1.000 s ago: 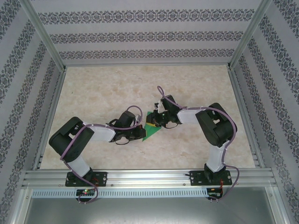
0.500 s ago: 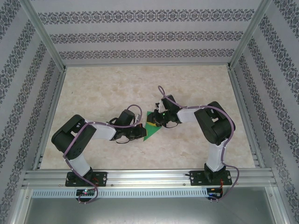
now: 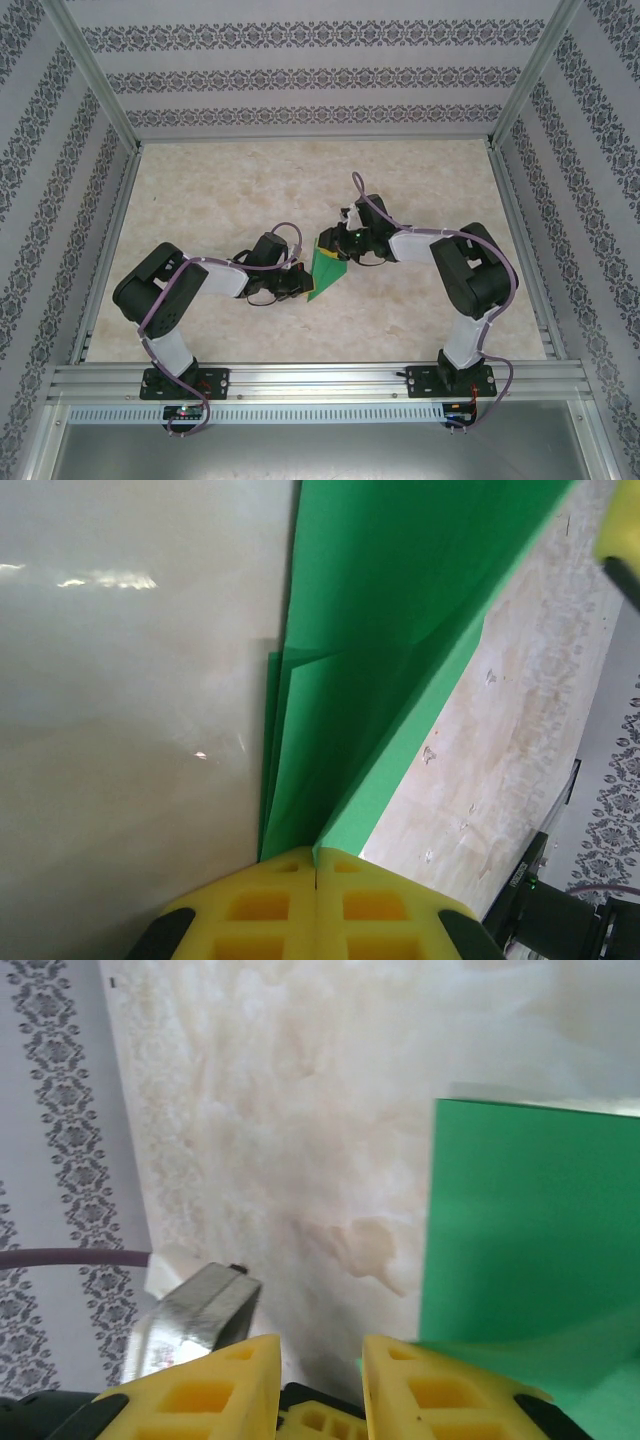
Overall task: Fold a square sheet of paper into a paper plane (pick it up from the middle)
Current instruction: Fourth fold the wing at the center of the table.
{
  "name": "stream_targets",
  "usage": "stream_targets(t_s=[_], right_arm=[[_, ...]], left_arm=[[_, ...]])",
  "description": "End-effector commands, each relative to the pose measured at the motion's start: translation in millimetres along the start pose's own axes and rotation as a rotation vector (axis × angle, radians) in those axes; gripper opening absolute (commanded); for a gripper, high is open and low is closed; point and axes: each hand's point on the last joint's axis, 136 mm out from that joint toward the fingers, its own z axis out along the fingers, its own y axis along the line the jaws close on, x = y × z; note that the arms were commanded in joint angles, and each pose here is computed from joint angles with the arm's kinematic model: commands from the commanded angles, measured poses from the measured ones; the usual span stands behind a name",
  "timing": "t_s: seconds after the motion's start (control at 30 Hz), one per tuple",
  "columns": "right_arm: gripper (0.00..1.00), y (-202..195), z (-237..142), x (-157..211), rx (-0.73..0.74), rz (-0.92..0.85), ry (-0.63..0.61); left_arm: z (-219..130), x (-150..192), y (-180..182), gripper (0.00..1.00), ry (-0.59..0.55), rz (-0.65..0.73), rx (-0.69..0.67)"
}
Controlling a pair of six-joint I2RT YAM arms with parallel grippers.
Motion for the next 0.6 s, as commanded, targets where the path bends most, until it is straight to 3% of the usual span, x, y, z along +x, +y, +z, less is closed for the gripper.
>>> stream_targets(t_s=[0.0, 0.57], right_arm=[[0.28, 14.6, 5.2, 4.1, -0.037, -0.049, 0.029], [0.27, -9.4, 36.1, 10.9, -0.007, -0.014, 0.089]], left_arm=[[5.3, 4.4, 32.8, 0.00, 0.015, -0.087, -0.104], [5.1, 5.0, 35.2, 0.00, 0.005, -0.103, -0.098]])
